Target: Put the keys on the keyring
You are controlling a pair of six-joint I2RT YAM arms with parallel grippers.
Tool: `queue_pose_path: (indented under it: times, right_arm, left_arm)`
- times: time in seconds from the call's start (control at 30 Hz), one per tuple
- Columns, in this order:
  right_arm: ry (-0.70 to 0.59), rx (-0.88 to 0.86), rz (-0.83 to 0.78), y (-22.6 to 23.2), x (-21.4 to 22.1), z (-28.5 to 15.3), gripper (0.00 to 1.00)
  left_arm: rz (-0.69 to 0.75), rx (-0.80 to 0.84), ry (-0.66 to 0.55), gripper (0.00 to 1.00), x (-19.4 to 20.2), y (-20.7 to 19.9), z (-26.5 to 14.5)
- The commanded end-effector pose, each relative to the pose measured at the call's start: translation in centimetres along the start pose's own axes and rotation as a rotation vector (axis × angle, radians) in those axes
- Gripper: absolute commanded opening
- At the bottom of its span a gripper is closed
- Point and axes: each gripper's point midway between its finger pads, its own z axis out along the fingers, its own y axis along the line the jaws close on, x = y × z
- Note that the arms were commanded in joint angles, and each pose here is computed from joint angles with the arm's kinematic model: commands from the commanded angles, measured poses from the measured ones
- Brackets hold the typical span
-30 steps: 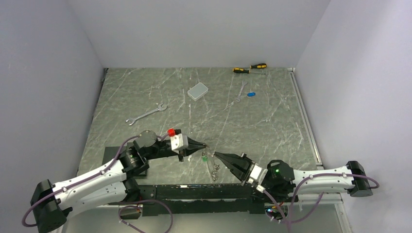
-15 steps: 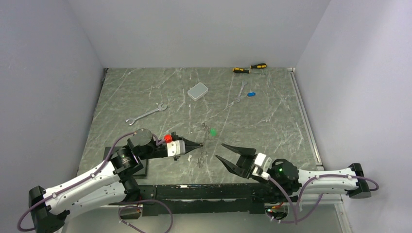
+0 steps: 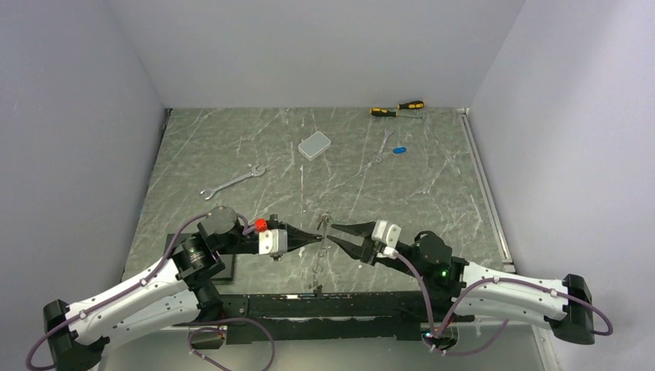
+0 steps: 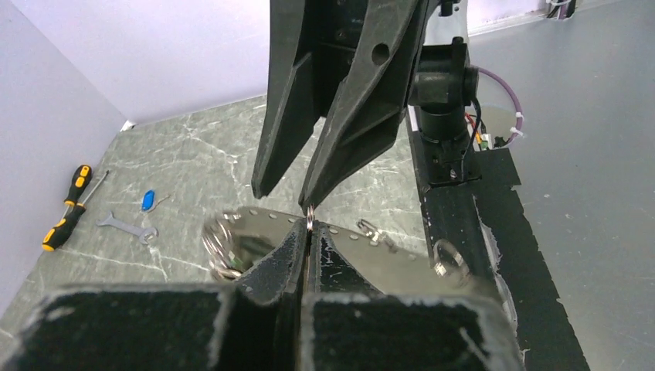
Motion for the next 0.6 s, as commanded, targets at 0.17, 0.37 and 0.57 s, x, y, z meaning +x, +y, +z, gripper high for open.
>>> queue_pose_path:
  times: [0.17,0.37,0.57]
  right_arm:
    - [-0.047,-0.220,0.054,2.8,-2.4,1.4,0.28]
    - [-0.056,-0.222,0.040,2.7,-2.8,1.7,0.28]
    - [-0.056,-0.203,0.027,2.2,-3.1,1.7,0.27]
  left_arm:
    - [0.052,0.015,-0.095,0.00,-3.8,0.0,-0.4]
    - [0.059,0.019,-0.088,0.00,-3.7,0.0,-0.3]
    - [0.061,0.015,-0.086,0.00,-3.5,0.0,-0.3]
